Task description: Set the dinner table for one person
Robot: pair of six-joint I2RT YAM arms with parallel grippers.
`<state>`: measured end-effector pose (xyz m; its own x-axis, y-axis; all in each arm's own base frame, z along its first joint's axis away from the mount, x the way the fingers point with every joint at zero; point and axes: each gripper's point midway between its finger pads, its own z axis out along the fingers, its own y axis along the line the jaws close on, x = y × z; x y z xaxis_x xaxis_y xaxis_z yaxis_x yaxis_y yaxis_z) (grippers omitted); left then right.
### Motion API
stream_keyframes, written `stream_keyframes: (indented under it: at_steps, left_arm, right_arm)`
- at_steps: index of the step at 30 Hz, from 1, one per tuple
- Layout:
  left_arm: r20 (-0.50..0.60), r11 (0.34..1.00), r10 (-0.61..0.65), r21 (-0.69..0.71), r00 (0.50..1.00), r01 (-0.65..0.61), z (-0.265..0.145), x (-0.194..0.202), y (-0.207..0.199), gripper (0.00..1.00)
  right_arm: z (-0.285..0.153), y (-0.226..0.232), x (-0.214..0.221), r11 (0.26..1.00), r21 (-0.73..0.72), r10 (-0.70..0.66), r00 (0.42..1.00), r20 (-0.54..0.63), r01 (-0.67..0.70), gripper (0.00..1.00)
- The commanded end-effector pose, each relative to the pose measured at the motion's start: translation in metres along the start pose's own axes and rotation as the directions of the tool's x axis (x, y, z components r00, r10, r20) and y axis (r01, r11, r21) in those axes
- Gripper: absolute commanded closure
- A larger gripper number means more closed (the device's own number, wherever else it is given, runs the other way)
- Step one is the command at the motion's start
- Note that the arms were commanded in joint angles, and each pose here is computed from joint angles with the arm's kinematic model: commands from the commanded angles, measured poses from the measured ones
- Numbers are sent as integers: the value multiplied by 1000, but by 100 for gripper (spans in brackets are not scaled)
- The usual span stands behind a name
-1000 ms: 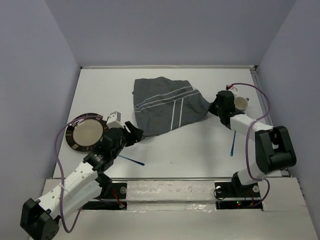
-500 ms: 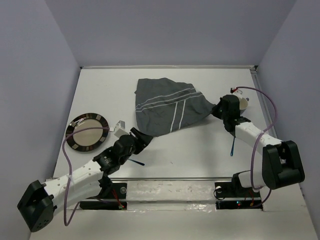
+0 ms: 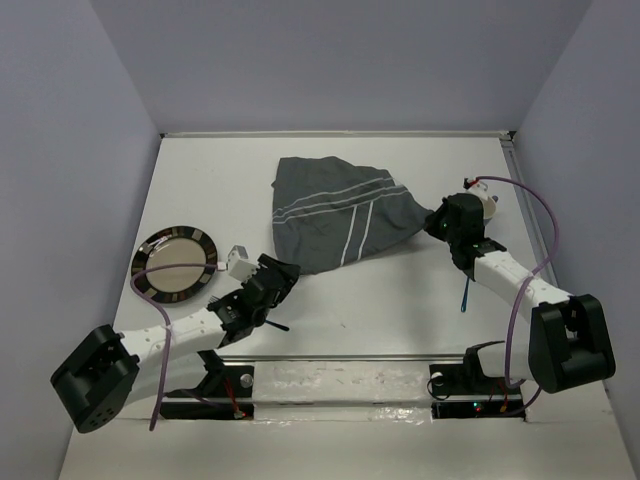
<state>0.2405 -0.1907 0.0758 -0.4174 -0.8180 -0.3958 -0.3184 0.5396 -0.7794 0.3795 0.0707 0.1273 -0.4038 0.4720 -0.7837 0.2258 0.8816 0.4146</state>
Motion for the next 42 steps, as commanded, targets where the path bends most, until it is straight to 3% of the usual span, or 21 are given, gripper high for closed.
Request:
stream_keyframes:
  at_steps: [1,10,21,26,28,29,33,37,42]
  left_arm:
    - [157,998,-62,16,986,60,7,-27,-10,39]
    - [247,996,-78,-15,966,85,17,-38,-5,56]
    - [284,989,-147,18,947,148,22,-53,-18,67]
    - [283,989,-148,52,948,139,15,-59,-26,80]
    - [282,986,-156,94,947,135,8,-64,-33,93]
    - [285,981,-178,128,942,147,1,-70,-41,99]
    - [345,981,-124,186,930,62,-20,-97,-64,100]
    - [445,961,-65,268,893,-64,-60,-140,-132,100]
    - [526,924,9,321,851,-208,-105,-177,-199,100]
  right_arm:
    - [-3,11,-11,999,-43,0,999,34,1,100]
    - [-4,13,-11,998,-57,7,999,35,-5,100]
    - [-4,13,-11,998,-60,3,999,37,-1,100]
    - [-9,14,-16,998,-67,2,999,54,1,100]
    - [-14,15,-21,997,-74,4,997,71,1,100]
    - [-16,16,-22,997,-75,2,997,76,4,100]
    - [-36,24,-41,994,-113,16,991,129,-1,100]
    - [-76,39,-76,984,-178,26,978,208,12,100]
    - [-164,65,-147,963,-264,43,933,358,57,100]
